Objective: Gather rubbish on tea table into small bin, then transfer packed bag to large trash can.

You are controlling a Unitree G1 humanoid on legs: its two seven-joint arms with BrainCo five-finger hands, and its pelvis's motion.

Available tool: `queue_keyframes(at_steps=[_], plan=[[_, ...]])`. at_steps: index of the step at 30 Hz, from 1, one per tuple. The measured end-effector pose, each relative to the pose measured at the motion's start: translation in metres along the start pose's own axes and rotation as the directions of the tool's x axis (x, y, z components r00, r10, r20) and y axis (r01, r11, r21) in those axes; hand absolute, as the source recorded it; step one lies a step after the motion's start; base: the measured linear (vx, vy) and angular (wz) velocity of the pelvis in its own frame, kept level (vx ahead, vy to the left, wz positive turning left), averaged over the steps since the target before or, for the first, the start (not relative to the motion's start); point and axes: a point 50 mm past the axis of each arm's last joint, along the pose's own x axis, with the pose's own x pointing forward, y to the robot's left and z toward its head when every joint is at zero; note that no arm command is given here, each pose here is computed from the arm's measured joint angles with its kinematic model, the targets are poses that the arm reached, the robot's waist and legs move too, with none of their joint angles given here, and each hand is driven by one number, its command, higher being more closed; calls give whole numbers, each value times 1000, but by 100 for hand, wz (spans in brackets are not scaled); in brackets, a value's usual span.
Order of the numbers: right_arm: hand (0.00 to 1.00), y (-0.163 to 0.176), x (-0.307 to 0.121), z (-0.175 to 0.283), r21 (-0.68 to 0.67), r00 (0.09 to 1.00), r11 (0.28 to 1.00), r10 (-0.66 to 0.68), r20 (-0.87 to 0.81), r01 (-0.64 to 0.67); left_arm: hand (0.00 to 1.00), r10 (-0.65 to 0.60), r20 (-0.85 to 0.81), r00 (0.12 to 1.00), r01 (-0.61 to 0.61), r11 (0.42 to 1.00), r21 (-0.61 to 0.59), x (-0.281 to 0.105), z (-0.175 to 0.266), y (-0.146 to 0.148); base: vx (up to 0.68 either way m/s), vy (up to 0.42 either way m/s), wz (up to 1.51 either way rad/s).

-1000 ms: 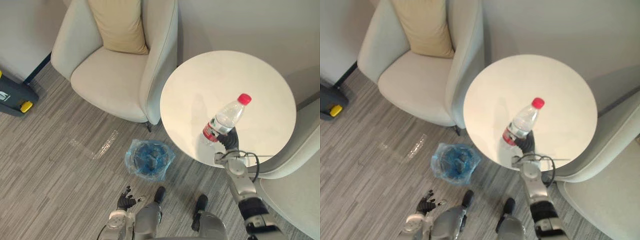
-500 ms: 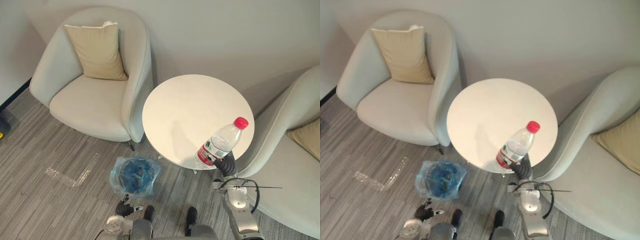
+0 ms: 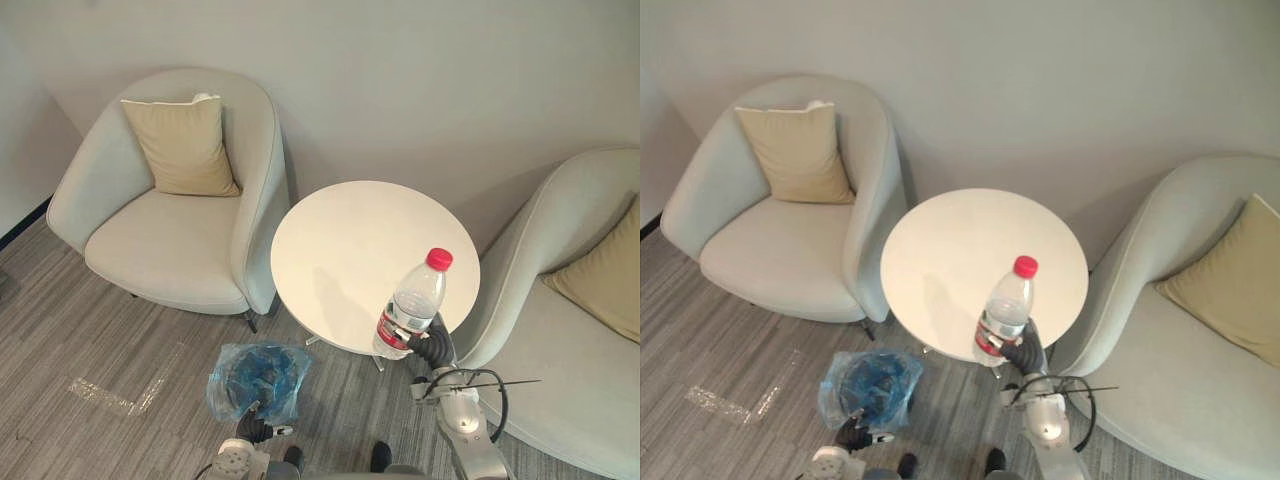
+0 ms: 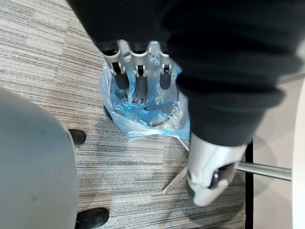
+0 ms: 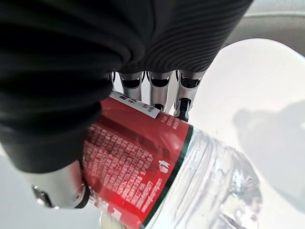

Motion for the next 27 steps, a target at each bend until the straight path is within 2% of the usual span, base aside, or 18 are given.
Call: queue_keyframes(at_steps=[3,9,15,20,23,27], plan=[[100,4,-1,-1,-10,1000,1000,20,-3,-20,0,-2,-6,1000,2,1000,2,0,-2,0,-28,-4,37],[100,-7,6,-9,-112,1000,994,2,-15,-4,0,-26,45,999,25,999,24,2,11,-7,-88,3,91],[100,-17,34,9,-176,996,983,-32,80,46,0,-53,60,997,46,993,105,1,14,-18,-14,162,43],[100,2,29,-2,-108,1000,994,-22,12,23,0,-77,87,993,53,967,250,3,19,-13,4,182,35],[100,9,27,-11,-102,999,995,-7,-45,3,0,-83,111,990,54,969,243,4,24,-15,-18,144,28],[100,26,26,-18,-107,995,992,57,-85,-66,0,-34,129,991,5,976,218,5,28,-4,-36,32,12]])
